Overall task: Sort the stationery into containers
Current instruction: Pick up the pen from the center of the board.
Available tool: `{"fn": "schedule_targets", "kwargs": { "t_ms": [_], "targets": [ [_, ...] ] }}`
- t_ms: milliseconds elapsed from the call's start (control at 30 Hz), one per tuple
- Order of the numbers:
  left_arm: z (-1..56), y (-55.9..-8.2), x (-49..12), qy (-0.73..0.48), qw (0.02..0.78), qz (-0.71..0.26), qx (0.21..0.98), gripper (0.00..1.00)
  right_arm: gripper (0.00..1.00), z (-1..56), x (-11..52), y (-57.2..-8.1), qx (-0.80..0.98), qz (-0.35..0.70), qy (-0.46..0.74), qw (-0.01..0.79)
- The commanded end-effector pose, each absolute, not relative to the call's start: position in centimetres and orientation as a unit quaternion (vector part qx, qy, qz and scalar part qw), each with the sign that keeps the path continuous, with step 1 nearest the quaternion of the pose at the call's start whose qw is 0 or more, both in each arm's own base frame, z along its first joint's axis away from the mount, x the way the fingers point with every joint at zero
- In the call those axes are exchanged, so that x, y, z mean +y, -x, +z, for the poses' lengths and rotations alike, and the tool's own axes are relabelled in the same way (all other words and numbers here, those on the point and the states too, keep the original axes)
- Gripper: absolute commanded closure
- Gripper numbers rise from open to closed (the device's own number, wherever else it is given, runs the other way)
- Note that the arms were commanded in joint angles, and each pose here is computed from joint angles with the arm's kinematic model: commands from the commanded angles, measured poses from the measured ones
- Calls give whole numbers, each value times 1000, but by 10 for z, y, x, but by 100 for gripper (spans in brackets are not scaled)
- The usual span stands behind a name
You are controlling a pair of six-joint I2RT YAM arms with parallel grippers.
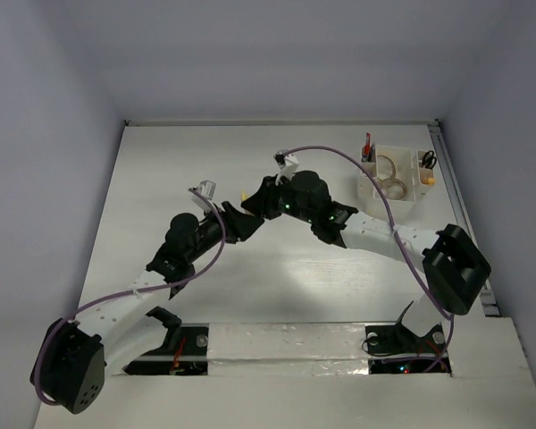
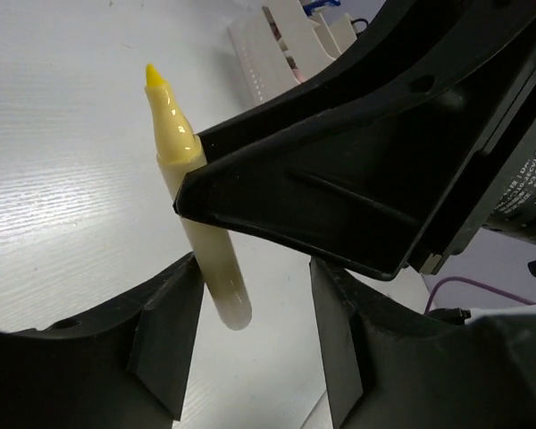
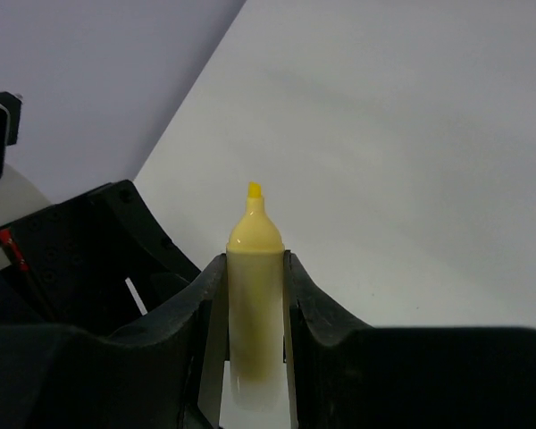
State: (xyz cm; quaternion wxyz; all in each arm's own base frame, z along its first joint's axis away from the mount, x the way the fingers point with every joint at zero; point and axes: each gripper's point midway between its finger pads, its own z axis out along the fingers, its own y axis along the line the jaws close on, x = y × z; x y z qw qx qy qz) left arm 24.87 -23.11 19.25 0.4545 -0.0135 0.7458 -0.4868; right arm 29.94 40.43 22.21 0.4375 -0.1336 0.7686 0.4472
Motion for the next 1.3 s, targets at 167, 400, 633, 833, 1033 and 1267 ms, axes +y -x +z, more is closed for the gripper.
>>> {"fn": "schedule_targets", "kwargs": {
  "t_ms": [167, 400, 633, 833, 1033, 1267],
  "targets": [
    [225, -261, -243, -8, 504, -491, 711, 81, 100, 248, 407, -287, 734, 494, 126, 447],
    [216, -262, -239, -8, 507, -472, 721, 100, 100, 253, 400, -287, 731, 492, 117, 458],
    [216, -250, -224, -22, 530, -448, 719, 100, 53, 265, 362, -293, 735, 466, 98, 483],
    [208, -238, -225, -49, 524, -456, 717, 100, 41, 243, 279, -311, 783, 336, 42, 522],
    [205, -221, -243, -93, 504, -489, 706, 100, 32, 161, 164, -316, 870, 120, -49, 476],
    [209, -211, -252, -118, 506, -501, 692, 100, 25, 103, 91, -318, 909, -29, -112, 400]
  ]
}}
